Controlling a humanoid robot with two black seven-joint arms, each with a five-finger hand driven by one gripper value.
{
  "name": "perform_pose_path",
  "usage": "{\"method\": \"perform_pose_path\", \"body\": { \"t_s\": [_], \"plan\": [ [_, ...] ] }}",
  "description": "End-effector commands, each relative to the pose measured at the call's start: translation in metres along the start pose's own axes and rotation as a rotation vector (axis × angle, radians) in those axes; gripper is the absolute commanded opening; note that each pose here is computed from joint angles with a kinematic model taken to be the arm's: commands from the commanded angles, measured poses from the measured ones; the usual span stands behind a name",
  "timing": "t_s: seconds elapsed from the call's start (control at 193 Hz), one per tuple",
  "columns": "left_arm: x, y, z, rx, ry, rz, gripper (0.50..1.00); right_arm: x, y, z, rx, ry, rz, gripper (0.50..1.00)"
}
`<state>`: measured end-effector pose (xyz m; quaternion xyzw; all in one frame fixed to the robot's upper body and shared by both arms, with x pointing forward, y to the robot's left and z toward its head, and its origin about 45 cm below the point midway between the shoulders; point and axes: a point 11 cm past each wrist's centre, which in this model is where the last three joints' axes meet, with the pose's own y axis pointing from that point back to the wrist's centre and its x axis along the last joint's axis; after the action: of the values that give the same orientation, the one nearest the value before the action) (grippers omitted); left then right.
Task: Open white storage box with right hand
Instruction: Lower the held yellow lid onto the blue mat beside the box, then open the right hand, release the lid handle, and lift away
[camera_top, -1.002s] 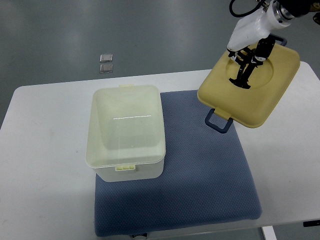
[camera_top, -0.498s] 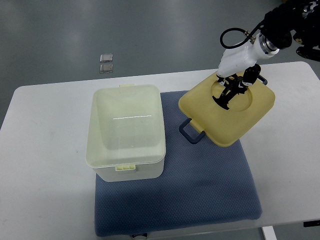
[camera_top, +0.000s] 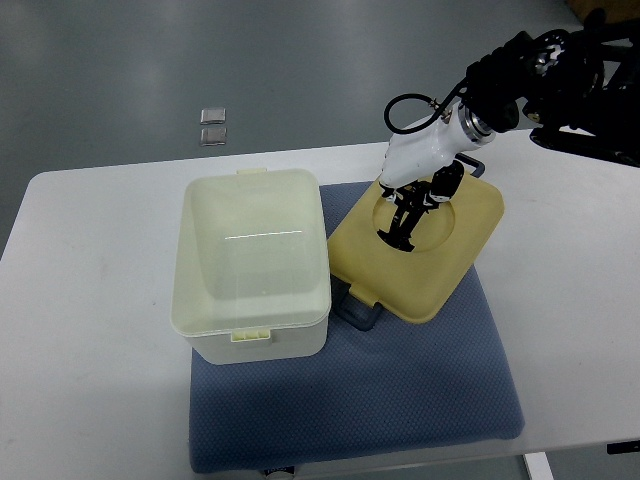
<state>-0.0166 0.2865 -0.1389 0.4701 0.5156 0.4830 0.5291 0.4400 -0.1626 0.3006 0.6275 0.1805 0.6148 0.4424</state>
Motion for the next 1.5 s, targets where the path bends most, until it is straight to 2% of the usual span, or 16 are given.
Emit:
{"method": "perform_pose_path", "body": {
  "t_s": [0.0,0.691,0.753,0.758,0.768,0.784,0.81,0.826,0.852,0.857,0.919,1.08,1.142,1.246,1.495],
  "plan": [
    [0.000,0.000,-0.001,0.001,-0.001,0.001,1.000,0.005,-0.007,-0.004,0.012,0.011,0.006,0.500],
    [0.002,0.000,-0.001,0.001,0.002,0.004,1.000,-0.001,-0.043,-0.026,0.080,0.003,0.054,0.502],
    [0.002,0.000,-0.001,0.001,0.002,0.004,1.000,-0.001,-0.042,-0.025,0.076,0.004,0.055,0.613],
    [0.002,0.000,-0.001,0.001,0.002,0.006,1.000,-0.001,-0.042,-0.025,0.076,0.004,0.054,0.635],
    [0.002,0.000,-0.001,0.001,0.002,0.006,1.000,-0.001,-0.042,-0.025,0.076,0.004,0.054,0.635],
    [0.002,0.000,0.000,-0.001,0.001,0.004,1.000,-0.001,-0.042,-0.025,0.076,0.002,0.057,0.680],
    [0.002,0.000,-0.001,0.001,0.002,0.006,1.000,-0.001,-0.042,-0.025,0.076,0.002,0.057,0.717],
    [0.002,0.000,-0.001,0.001,0.002,0.006,1.000,0.001,-0.042,-0.025,0.077,-0.003,0.064,0.764],
    [0.002,0.000,-0.001,0.001,0.002,0.006,1.000,0.004,-0.042,-0.025,0.078,-0.006,0.073,0.807],
    [0.002,0.000,-0.001,0.001,0.002,0.006,1.000,0.006,-0.042,-0.026,0.079,-0.008,0.079,0.829],
    [0.002,0.000,0.000,-0.001,0.001,0.004,1.000,0.014,-0.041,-0.026,0.082,-0.023,0.105,0.913],
    [0.002,0.000,-0.001,0.001,0.000,0.004,1.000,0.018,-0.034,-0.018,0.059,-0.035,0.129,0.924],
    [0.002,0.000,-0.001,0.001,0.000,0.004,1.000,0.022,-0.024,-0.001,0.004,-0.047,0.166,0.924],
    [-0.001,0.000,0.000,0.001,0.002,-0.002,1.000,0.047,-0.003,0.028,-0.069,-0.196,0.352,0.926],
    [-0.002,0.000,0.000,0.001,0.000,-0.005,1.000,0.042,0.018,0.067,-0.123,-0.609,0.731,0.924]
  ]
}}
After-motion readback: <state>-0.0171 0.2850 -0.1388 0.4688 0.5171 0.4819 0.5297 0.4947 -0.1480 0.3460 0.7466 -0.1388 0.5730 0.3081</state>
